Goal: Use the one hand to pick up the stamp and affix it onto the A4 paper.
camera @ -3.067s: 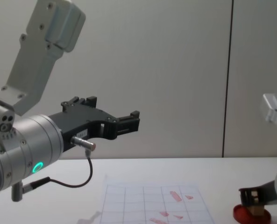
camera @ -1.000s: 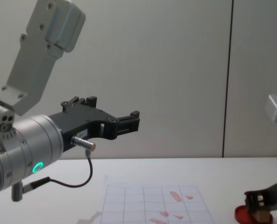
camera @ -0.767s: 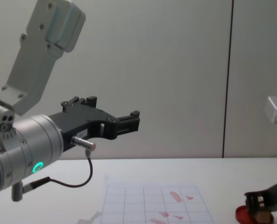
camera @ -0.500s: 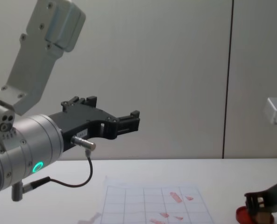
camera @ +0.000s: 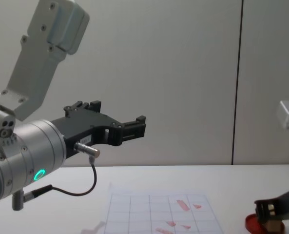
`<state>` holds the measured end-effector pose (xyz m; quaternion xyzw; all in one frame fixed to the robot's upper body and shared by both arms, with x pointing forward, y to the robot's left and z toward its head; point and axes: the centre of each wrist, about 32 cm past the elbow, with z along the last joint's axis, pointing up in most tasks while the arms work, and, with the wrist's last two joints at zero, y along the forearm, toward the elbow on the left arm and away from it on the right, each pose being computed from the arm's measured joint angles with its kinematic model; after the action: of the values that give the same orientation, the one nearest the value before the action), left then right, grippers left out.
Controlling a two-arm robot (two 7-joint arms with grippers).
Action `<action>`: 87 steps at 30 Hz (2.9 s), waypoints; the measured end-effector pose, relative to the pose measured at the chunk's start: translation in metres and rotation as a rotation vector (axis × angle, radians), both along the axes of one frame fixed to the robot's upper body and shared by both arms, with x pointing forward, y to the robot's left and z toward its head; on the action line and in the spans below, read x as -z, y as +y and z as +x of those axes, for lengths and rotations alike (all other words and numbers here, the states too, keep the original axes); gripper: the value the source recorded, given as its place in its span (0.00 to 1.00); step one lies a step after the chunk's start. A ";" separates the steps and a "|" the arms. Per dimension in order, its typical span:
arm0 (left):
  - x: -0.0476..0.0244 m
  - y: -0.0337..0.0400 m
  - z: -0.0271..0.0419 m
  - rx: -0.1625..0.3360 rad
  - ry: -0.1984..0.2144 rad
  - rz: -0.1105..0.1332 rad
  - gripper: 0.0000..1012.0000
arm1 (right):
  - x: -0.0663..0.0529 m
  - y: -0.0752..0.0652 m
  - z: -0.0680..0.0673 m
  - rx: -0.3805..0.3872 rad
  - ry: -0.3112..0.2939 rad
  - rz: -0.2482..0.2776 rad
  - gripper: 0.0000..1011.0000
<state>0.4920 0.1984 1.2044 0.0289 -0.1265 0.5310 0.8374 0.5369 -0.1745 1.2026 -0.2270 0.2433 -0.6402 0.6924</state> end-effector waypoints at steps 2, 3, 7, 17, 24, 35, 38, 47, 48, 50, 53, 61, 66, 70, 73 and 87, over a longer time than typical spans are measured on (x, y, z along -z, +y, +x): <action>0.0000 0.0000 0.0000 0.000 0.000 0.000 0.99 | -0.001 0.000 -0.001 -0.004 -0.014 0.004 0.22; 0.0000 0.0000 0.0000 0.000 0.000 0.000 0.99 | -0.002 0.000 -0.001 -0.009 -0.030 0.008 0.22; 0.0000 0.0000 0.0000 0.000 0.000 0.000 0.99 | -0.005 -0.001 -0.002 -0.026 -0.073 0.021 0.22; 0.0000 0.0000 0.0000 0.000 0.000 0.000 0.99 | -0.025 -0.004 0.010 -0.099 -0.145 0.049 0.22; 0.0000 0.0000 0.0000 0.000 0.000 0.000 0.99 | -0.044 -0.001 0.032 -0.172 -0.131 0.060 0.22; 0.0000 0.0000 0.0000 0.000 0.000 0.000 0.99 | -0.062 0.012 0.066 -0.242 -0.059 0.049 0.22; 0.0000 0.0000 0.0000 0.000 0.000 0.000 0.99 | -0.063 0.017 0.074 -0.252 -0.052 0.039 0.22; 0.0000 0.0000 0.0000 0.000 0.000 0.000 0.99 | -0.062 0.034 0.099 -0.261 -0.057 0.006 0.22; 0.0000 0.0000 0.0000 0.000 0.000 0.000 0.99 | -0.062 0.036 0.102 -0.262 -0.055 0.004 0.22; 0.0000 0.0000 0.0000 0.000 0.000 0.000 0.99 | -0.061 0.041 0.106 -0.261 -0.055 -0.005 0.22; 0.0000 0.0000 0.0000 0.000 0.000 0.000 0.99 | -0.060 0.046 0.111 -0.262 -0.050 -0.012 0.22; 0.0000 0.0000 0.0000 0.000 0.000 0.000 0.99 | -0.054 0.064 0.116 -0.271 -0.039 -0.035 0.22; 0.0000 0.0000 0.0000 0.000 0.000 0.000 0.99 | -0.050 0.071 0.115 -0.275 -0.041 -0.045 0.22; 0.0000 0.0000 0.0000 0.000 0.000 0.000 0.99 | -0.046 0.076 0.113 -0.274 -0.044 -0.052 0.22; 0.0000 0.0000 0.0000 0.000 0.000 0.000 0.99 | -0.041 0.080 0.110 -0.267 -0.047 -0.057 0.22; 0.0000 0.0000 0.0000 0.000 0.000 0.000 0.99 | -0.024 0.084 0.101 -0.229 -0.054 -0.061 0.22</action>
<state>0.4920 0.1984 1.2044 0.0290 -0.1265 0.5311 0.8373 0.6379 -0.0908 1.2266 -0.2571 0.1775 -0.5696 0.7602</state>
